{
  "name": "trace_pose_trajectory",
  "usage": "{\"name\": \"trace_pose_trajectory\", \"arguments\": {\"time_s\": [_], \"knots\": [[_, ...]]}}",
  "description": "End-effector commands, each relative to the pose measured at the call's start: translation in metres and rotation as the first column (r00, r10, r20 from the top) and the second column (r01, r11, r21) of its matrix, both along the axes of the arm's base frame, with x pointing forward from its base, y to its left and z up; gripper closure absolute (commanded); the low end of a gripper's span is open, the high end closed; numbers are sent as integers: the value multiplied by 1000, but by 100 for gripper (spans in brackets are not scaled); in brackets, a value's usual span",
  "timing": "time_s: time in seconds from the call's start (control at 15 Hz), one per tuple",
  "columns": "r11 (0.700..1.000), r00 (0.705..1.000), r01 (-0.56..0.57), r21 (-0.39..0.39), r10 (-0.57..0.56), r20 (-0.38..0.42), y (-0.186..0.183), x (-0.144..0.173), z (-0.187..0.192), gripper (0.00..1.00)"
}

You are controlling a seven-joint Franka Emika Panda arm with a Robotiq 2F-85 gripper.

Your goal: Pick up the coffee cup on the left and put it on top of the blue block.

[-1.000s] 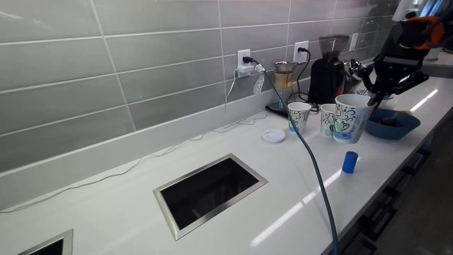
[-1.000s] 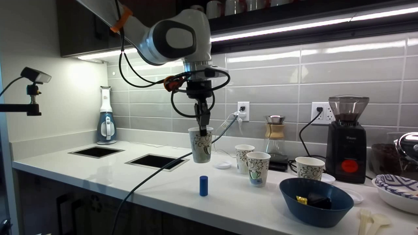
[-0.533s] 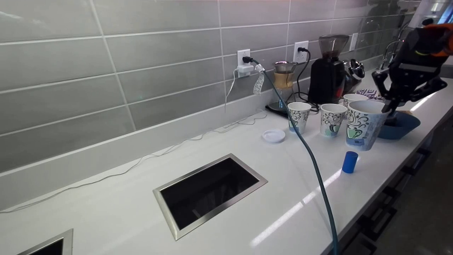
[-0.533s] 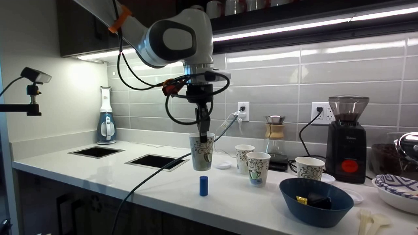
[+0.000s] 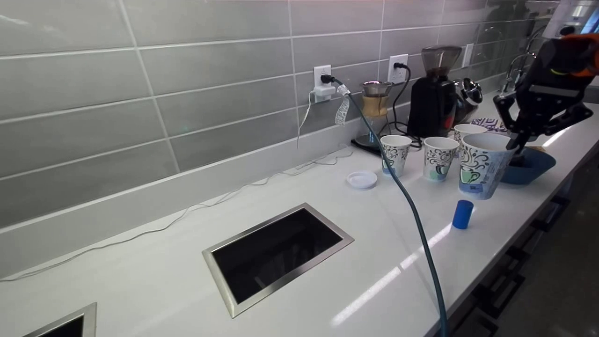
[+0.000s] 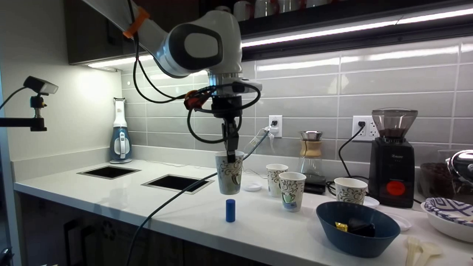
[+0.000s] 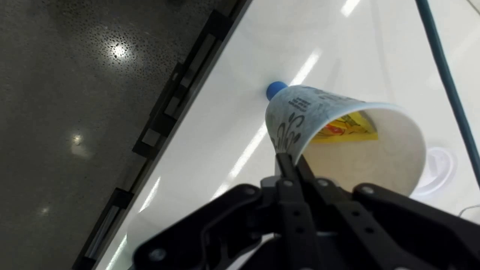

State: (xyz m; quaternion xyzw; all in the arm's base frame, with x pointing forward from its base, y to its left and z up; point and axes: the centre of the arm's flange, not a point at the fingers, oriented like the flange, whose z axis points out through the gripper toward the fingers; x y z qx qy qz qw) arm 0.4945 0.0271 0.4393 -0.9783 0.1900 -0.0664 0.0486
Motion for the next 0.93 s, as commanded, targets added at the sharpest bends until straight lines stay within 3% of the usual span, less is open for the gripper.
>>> {"name": "trace_pose_trajectory", "arguments": {"time_s": [0.0, 0.87], "knots": [[1000, 1000, -3, 12, 3, -1, 0, 3, -4, 99], [1000, 1000, 3, 20, -3, 3, -1, 11, -20, 99]]}}
